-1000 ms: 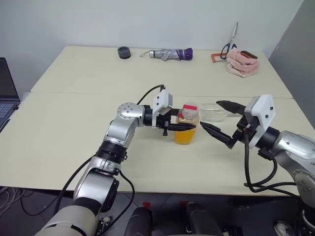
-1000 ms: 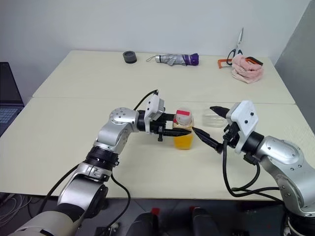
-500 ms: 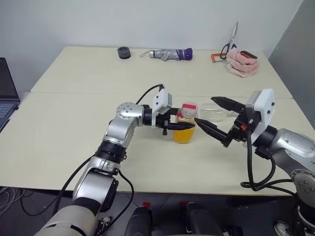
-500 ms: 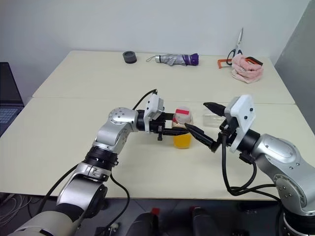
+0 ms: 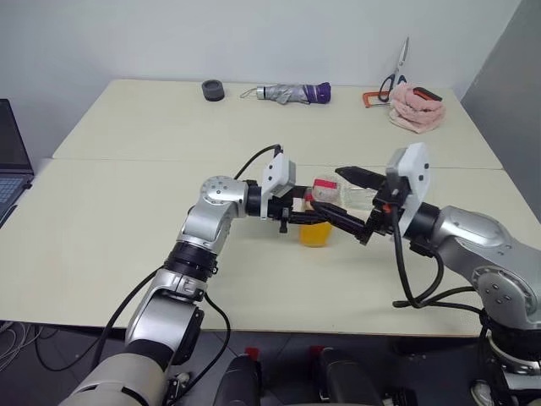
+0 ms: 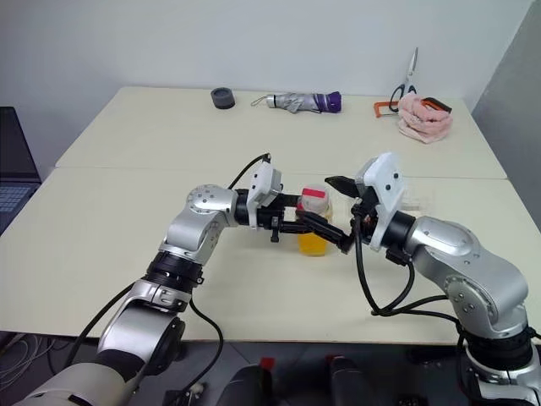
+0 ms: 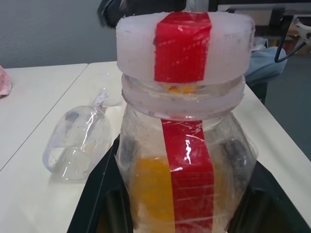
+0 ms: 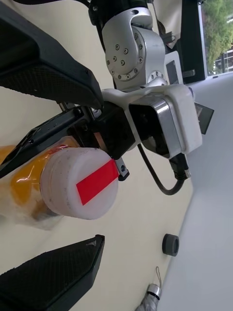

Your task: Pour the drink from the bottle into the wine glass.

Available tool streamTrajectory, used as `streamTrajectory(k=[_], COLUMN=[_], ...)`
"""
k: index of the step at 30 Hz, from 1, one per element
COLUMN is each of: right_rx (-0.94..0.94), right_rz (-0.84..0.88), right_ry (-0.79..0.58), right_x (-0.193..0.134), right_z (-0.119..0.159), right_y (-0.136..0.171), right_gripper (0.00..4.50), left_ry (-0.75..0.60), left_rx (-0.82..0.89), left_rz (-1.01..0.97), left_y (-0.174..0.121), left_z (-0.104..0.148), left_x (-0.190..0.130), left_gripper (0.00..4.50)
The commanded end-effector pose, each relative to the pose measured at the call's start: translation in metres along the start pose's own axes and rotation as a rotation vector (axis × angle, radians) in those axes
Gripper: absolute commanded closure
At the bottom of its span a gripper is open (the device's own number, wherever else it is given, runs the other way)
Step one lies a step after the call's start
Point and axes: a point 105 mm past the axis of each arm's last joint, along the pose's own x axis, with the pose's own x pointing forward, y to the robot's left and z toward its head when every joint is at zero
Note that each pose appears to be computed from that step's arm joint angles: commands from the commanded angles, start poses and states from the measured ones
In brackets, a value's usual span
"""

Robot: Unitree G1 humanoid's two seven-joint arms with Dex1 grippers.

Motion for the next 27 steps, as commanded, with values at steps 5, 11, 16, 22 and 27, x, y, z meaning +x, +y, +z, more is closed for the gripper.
streamTrajectory(k=[5,11,16,22,27], right_rx=[-0.039,-0.047,-0.063,0.006,-0.031], right_rz=[0.011,0.002,0.004,0.029,0.008], right_ry=[-0.058,-0.076,-0.079,-0.148,-0.186], right_x=[0.006,0.009,0.011,0.01,0.004], right_z=[0.011,0.014,0.013,0.019,0.023], right_y=[-0.001,-0.003,-0.001,0.004,0.002], right_gripper=[0.09,1.72,2.68,2.68,2.68], left_ry=[-0.045,-0.044,-0.044,-0.047,-0.052], left_rx=[0.068,0.068,0.067,0.066,0.064], left_rz=[-0.001,-0.002,-0.003,0.0,0.005], left_y=[0.003,0.003,0.002,0.002,0.001], left_z=[0.02,0.02,0.02,0.02,0.019], left_x=[0.001,0.0,0.0,0.0,0.0], left_gripper=[2.73,2.73,2.73,2.73,2.74])
